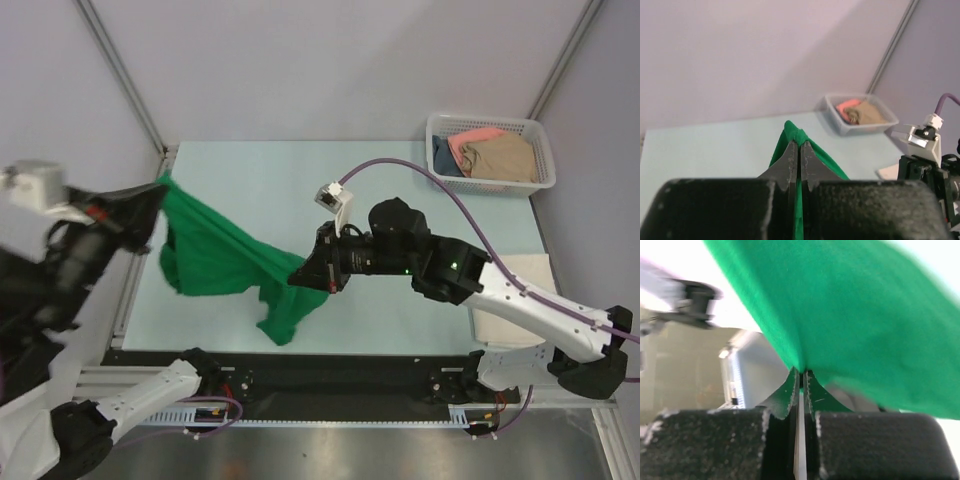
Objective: Fold and stack the t-shirts
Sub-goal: Flatten the tshirt out
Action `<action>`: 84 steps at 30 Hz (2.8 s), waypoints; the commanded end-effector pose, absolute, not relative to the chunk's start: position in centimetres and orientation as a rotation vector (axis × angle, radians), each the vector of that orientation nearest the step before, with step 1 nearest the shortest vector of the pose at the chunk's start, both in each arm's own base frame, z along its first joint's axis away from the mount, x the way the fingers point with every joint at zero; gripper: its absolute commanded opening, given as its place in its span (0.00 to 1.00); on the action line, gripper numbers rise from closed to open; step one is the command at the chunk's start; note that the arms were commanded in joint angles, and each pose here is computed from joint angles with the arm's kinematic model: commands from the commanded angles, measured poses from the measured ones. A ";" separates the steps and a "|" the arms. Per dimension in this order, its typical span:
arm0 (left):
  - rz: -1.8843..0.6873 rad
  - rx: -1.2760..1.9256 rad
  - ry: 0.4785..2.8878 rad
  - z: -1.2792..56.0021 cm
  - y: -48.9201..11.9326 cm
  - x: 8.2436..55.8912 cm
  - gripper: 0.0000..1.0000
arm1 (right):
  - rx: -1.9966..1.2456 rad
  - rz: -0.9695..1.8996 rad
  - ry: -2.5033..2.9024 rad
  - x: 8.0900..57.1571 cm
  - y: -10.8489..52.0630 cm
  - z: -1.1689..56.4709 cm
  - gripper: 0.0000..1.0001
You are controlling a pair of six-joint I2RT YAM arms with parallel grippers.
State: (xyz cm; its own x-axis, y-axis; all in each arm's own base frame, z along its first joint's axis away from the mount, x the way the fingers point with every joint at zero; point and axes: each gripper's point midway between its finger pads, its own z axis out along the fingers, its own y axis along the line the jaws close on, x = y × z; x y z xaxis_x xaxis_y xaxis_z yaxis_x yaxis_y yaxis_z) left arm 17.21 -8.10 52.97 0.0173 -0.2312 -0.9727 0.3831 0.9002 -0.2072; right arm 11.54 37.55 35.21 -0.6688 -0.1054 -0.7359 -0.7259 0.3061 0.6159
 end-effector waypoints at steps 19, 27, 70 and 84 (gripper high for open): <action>-0.216 0.070 1.499 51.1 -15.2 34.3 0.00 | 0.039 0.979 2.545 23.5 20.3 23.7 0.00; -0.056 0.237 1.523 41.9 -22.6 46.2 0.00 | 0.234 0.699 2.858 27.3 13.0 12.9 0.00; -0.164 0.574 1.448 37.0 -36.4 45.7 0.03 | 0.308 1.137 2.688 15.3 19.2 14.9 0.58; -0.163 0.436 1.867 31.6 -32.1 40.1 1.00 | 0.367 0.921 2.596 20.4 14.0 16.5 0.78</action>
State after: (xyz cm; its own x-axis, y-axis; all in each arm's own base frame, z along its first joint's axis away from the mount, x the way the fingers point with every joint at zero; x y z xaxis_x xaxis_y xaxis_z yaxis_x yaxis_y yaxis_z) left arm 43.72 -38.02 23.75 -0.2699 0.3757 -0.8866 0.4913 0.8456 0.2088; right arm 18.08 14.28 15.70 -0.9039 0.3948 -0.1643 0.1890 0.7135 0.6747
